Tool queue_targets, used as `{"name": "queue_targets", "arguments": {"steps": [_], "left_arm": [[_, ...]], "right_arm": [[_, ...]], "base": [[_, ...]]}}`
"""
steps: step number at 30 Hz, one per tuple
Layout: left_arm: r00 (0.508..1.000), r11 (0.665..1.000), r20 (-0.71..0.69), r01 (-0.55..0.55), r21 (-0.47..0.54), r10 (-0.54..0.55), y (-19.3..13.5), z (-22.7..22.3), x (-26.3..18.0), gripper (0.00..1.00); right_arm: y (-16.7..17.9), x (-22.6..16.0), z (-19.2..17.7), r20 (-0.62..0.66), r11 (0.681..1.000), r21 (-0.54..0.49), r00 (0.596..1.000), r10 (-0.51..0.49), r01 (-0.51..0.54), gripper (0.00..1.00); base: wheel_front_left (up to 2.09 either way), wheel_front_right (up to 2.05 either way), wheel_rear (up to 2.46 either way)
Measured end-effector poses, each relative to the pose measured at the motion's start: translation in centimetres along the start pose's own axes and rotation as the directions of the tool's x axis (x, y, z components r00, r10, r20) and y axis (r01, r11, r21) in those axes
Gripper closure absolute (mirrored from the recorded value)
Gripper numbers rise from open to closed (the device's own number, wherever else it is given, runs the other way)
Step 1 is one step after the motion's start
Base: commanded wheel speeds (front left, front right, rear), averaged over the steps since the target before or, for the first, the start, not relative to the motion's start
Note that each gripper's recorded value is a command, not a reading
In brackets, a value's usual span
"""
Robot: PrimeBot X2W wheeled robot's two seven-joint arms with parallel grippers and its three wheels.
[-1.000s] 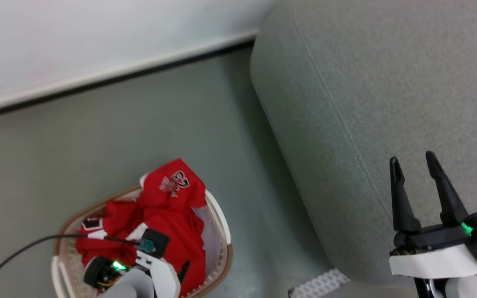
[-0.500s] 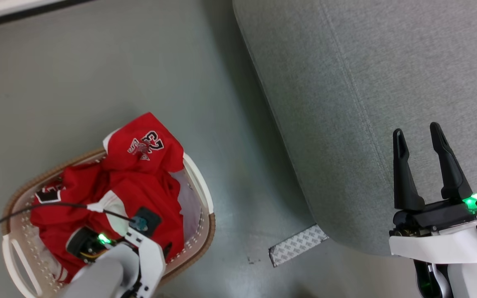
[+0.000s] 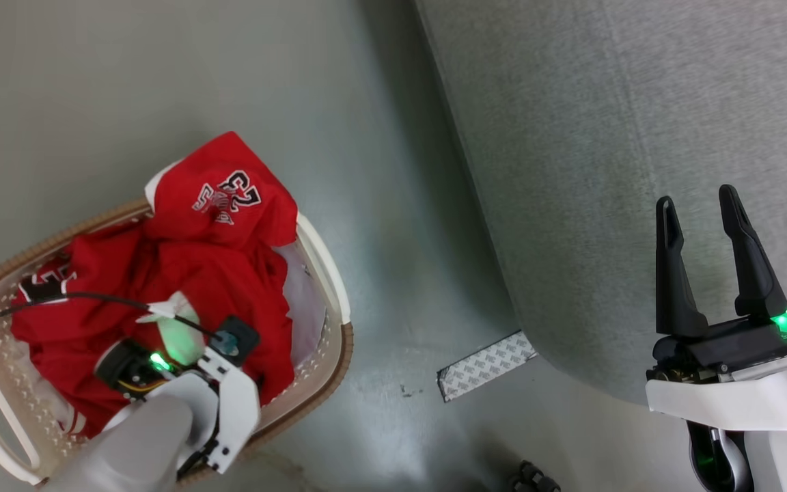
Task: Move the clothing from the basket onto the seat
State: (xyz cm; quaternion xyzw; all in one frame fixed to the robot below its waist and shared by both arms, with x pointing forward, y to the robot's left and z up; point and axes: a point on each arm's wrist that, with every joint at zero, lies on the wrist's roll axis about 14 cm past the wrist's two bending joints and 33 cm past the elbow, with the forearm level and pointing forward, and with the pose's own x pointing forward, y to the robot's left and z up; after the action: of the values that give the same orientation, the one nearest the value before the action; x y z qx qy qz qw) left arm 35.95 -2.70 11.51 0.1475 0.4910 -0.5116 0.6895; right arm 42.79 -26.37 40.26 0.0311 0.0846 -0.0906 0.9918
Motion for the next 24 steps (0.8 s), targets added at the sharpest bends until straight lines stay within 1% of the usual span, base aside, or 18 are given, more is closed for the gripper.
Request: {"name": "queue_targets", "arguments": {"steps": [5,10,13,19,24], "left_arm": [[0.999,0.999,0.033,0.019,-0.033,-0.018,-0.4,0.2,0.1,1.0],[0.988,0.995,0.155,-0.01,-0.101,0.025,0.2,3.2,-1.4,1.0],[0.972,0.993,0.226,-0.033,-0.111,0.057,0.3,5.0,-3.1,1.0],[0.929,0.99,0.352,-0.079,-0.115,0.115,-0.6,7.9,-7.2,1.0],[0.859,0.975,0.469,-0.142,-0.171,0.207,-1.2,11.0,-11.7,1.0]], "right_arm": [[0.1,0.3,-0.6,-0.012,1.0,-0.006,1.0,0.003,-0.003,0.0],[0.3,0.2,0.2,0.011,1.0,-0.005,1.0,0.011,-0.011,0.0],[0.6,-0.1,1.2,0.035,1.0,-0.004,0.999,0.02,-0.02,0.0],[1.1,-1.5,3.4,0.087,0.999,0.001,0.996,0.036,-0.037,0.0],[1.6,-3.5,5.0,0.127,0.998,0.02,0.991,0.051,-0.053,0.0]], "base": [[0.0,0.0,0.0],[0.0,0.0,0.0],[0.0,0.0,0.0],[0.0,0.0,0.0],[0.0,0.0,0.0]]}}
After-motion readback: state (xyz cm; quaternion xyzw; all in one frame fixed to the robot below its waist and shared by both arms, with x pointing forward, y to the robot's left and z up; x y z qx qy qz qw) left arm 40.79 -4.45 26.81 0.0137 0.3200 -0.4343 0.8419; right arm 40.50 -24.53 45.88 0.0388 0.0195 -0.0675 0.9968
